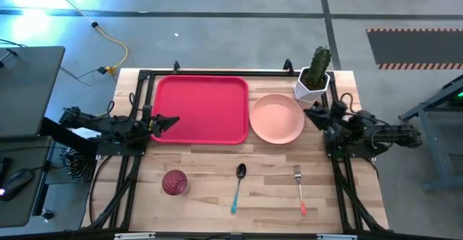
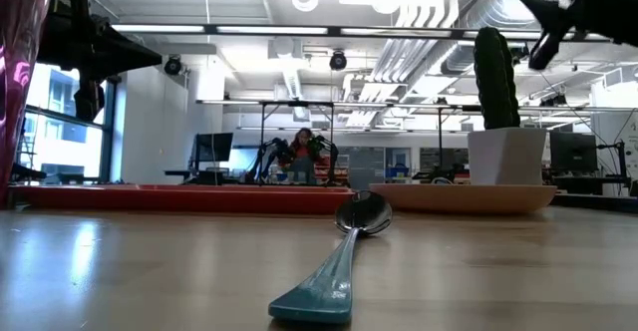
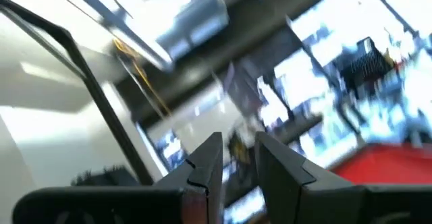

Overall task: Pick and place plate/cup/fork/spoon on tray
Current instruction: Put the light orange plate on the middle of the red serving tray

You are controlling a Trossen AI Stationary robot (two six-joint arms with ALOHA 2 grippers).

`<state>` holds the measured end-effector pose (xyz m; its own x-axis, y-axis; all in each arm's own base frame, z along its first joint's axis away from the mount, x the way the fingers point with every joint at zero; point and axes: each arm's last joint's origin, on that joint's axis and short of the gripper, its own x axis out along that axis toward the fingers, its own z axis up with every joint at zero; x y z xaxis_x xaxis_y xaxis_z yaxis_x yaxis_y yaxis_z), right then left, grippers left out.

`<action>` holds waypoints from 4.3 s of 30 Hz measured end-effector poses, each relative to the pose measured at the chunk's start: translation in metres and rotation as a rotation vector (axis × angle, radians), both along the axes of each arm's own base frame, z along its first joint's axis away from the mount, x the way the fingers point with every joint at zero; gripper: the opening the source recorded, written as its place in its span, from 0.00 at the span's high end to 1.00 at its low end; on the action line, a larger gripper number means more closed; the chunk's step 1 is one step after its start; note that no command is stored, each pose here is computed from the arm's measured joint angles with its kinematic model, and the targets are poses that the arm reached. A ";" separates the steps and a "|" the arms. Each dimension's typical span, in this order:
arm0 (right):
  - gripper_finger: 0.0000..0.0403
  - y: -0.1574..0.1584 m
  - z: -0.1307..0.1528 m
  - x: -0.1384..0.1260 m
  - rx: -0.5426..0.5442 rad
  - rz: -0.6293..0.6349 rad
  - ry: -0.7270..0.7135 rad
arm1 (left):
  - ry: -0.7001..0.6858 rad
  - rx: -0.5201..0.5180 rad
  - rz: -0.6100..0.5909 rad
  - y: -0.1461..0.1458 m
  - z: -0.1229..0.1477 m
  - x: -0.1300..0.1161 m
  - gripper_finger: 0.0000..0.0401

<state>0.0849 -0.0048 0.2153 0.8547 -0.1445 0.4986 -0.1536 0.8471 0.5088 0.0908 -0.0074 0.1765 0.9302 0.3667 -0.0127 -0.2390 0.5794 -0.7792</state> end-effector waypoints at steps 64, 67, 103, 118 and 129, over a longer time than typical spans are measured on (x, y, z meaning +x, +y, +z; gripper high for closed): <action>0.63 0.002 -0.014 0.158 0.110 0.129 1.554 | 0.060 0.145 0.021 0.001 0.000 0.000 1.00; 0.63 0.003 -0.026 0.163 0.107 0.148 1.606 | 0.060 0.145 0.021 0.001 0.000 0.000 1.00; 0.98 0.016 -0.068 0.181 0.044 0.055 1.753 | 0.069 0.147 0.021 0.001 -0.001 0.000 1.00; 0.99 0.007 0.000 0.220 -0.064 -0.054 1.639 | 0.067 0.147 0.021 0.001 -0.001 0.000 1.00; 0.99 -0.006 0.029 0.235 -0.182 -0.138 1.539 | 0.062 0.144 0.003 0.000 -0.001 0.000 1.00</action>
